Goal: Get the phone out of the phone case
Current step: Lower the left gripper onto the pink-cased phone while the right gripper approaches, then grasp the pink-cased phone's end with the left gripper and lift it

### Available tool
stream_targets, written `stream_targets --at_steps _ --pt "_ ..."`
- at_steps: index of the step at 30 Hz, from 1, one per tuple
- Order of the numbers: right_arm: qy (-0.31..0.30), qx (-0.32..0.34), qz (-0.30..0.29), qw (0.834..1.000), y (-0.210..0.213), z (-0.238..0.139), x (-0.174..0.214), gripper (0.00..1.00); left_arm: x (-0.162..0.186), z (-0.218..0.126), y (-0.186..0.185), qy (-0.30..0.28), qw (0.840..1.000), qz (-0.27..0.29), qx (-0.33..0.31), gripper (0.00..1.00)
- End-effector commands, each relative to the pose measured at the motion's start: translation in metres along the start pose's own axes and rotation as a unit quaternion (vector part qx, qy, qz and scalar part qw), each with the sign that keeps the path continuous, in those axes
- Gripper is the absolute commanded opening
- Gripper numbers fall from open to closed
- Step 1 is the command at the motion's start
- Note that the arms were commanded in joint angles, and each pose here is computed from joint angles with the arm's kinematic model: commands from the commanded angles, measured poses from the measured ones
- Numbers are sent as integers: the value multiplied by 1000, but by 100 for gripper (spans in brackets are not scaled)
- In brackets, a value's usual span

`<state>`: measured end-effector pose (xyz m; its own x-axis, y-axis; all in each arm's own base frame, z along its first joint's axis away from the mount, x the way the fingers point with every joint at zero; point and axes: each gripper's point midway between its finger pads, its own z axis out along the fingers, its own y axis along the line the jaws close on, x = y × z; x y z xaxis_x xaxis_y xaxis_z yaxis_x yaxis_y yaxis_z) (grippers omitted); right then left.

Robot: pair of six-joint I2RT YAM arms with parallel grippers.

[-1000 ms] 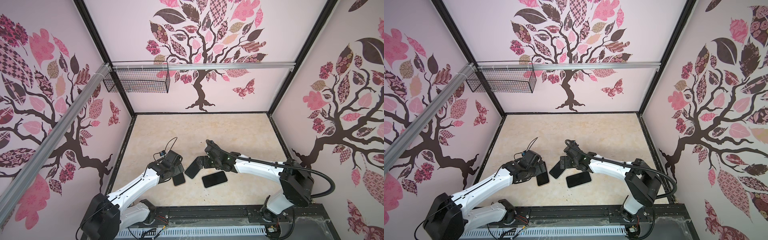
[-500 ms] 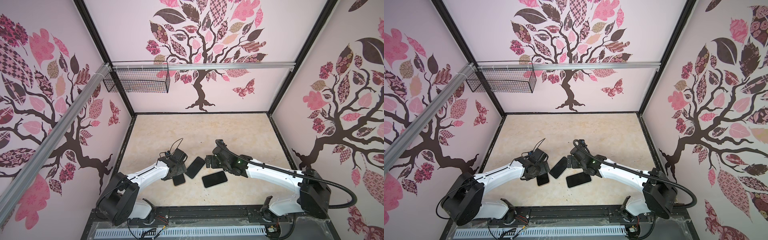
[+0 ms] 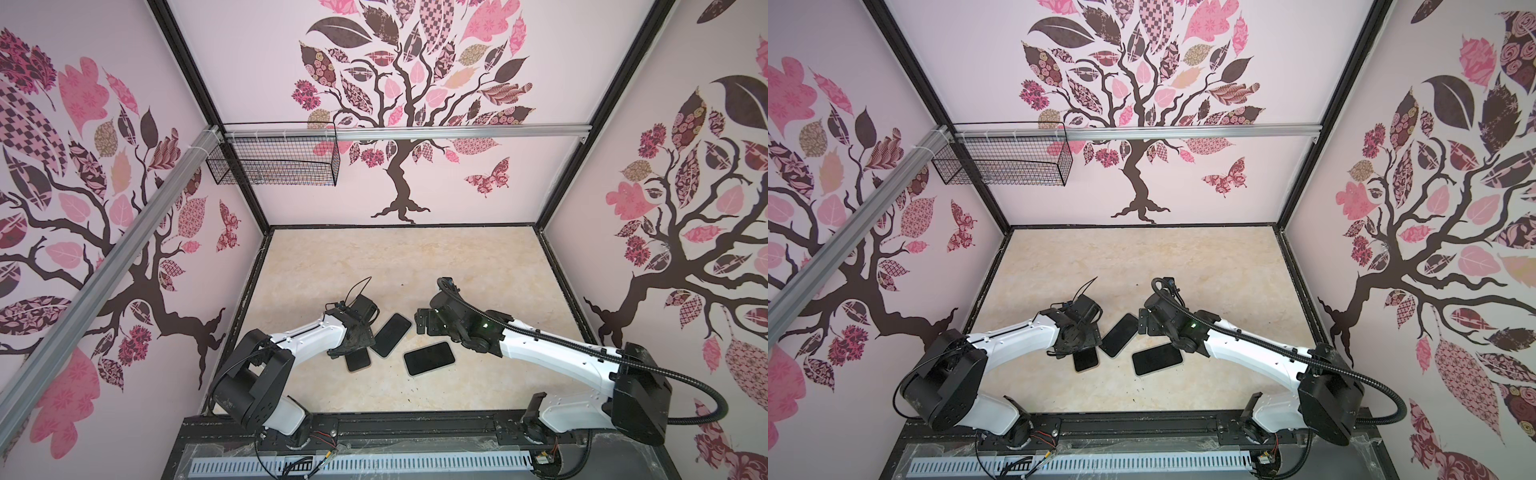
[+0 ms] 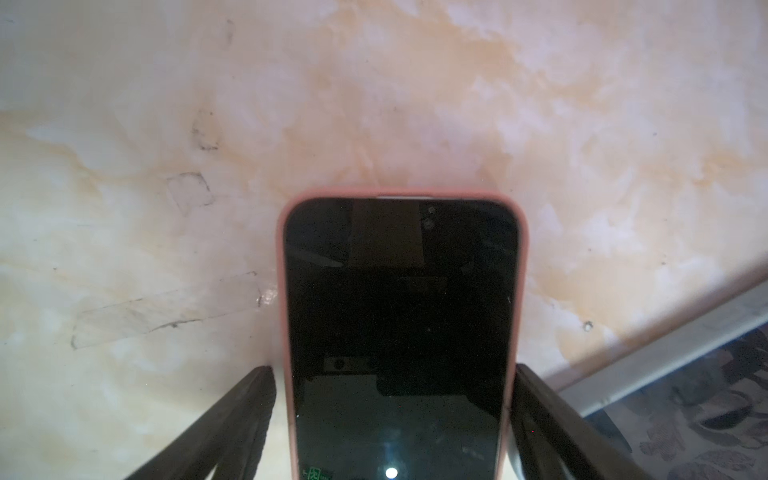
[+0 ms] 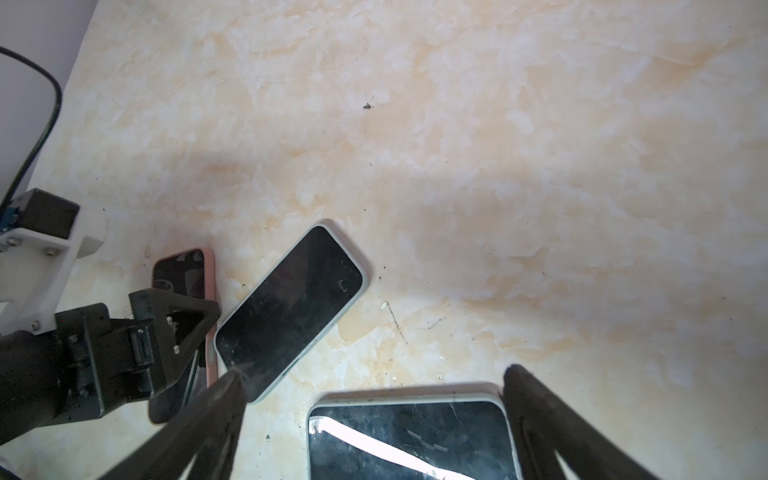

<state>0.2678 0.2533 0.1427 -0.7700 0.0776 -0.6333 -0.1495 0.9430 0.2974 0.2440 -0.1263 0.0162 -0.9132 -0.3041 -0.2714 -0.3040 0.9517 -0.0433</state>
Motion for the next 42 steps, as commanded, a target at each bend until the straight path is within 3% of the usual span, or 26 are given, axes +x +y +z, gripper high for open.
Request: stream_targets --at_steps 1,13,28,30,36,42 --pt "-13 2 7 1000 -5 -10 -6 99 11 5 1 25 1000 7 -1 90" --pt "-6 7 13 1000 -9 -6 1 99 51 -3 22 61 998 17 -2 87" --pt "-42 -1 42 998 -18 -20 -8 99 47 1 22 54 997 42 -19 69" --pt "-55 -15 61 997 -21 -23 -12 99 42 -5 13 42 998 45 8 67" --pt "-50 -138 139 979 -20 -24 -16 99 20 -34 -24 -7 991 77 111 65" --pt "-24 -196 149 969 -5 -18 -4 98 21 -58 -57 -14 971 111 212 64"
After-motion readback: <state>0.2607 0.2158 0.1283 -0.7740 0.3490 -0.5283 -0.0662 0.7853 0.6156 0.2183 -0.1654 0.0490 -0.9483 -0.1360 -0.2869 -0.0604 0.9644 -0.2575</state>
